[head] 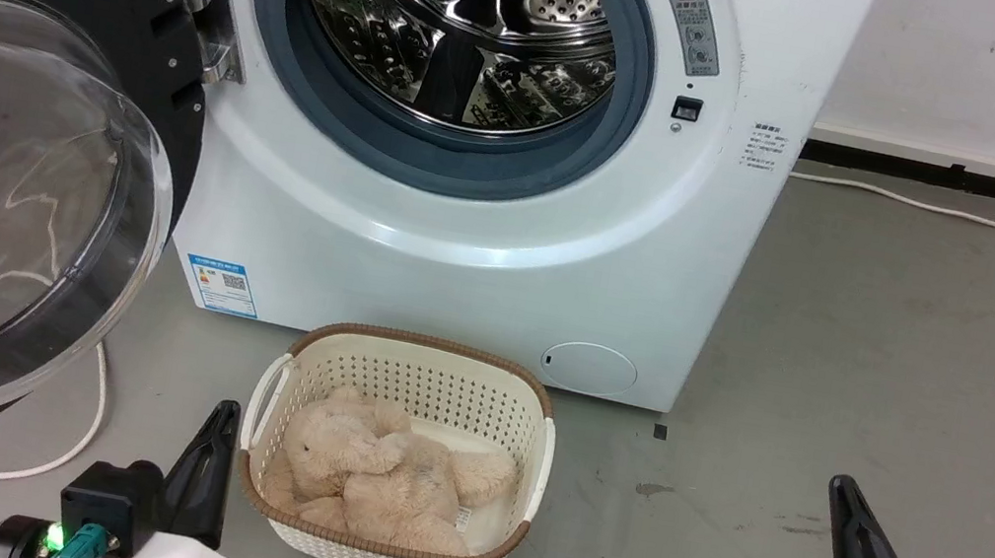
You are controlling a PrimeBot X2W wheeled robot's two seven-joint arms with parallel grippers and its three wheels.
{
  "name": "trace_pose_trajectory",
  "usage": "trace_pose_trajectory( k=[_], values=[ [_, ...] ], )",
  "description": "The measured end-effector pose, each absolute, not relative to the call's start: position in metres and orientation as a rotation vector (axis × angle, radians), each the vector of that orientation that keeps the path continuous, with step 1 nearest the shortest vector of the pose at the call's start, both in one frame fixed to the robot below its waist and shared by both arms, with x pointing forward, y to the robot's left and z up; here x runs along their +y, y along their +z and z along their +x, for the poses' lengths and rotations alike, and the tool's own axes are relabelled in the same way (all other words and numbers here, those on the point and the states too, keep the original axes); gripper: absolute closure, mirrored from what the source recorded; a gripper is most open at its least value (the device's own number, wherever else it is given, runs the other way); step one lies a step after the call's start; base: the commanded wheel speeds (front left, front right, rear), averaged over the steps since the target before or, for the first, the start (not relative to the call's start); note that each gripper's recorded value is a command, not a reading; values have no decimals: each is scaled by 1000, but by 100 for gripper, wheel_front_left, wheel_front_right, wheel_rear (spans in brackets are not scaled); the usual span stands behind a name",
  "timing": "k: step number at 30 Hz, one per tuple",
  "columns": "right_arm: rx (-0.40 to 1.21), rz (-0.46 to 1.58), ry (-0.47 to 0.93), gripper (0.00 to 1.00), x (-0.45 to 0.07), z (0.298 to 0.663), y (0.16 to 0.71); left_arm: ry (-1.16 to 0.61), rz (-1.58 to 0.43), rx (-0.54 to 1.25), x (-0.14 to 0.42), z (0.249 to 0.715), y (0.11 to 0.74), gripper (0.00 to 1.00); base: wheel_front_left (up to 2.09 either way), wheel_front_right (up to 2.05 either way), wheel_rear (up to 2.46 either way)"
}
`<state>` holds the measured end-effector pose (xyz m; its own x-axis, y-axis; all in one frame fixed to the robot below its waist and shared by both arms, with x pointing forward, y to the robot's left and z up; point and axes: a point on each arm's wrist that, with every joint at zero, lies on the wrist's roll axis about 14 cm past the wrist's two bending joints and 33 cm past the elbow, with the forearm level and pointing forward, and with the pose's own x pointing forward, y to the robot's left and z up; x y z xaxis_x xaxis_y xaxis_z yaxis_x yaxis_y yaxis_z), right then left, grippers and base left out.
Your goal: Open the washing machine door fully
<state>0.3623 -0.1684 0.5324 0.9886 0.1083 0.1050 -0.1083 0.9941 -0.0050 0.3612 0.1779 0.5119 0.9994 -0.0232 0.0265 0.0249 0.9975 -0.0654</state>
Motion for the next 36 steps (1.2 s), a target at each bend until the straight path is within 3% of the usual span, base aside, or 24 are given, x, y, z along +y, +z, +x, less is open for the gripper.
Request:
trace_pose_trajectory(
  k=[36],
  values=[
    [-49, -21, 119, 100, -165, 366, 529, -15, -11, -10, 178, 366, 518, 100, 0, 0, 0]
  ],
)
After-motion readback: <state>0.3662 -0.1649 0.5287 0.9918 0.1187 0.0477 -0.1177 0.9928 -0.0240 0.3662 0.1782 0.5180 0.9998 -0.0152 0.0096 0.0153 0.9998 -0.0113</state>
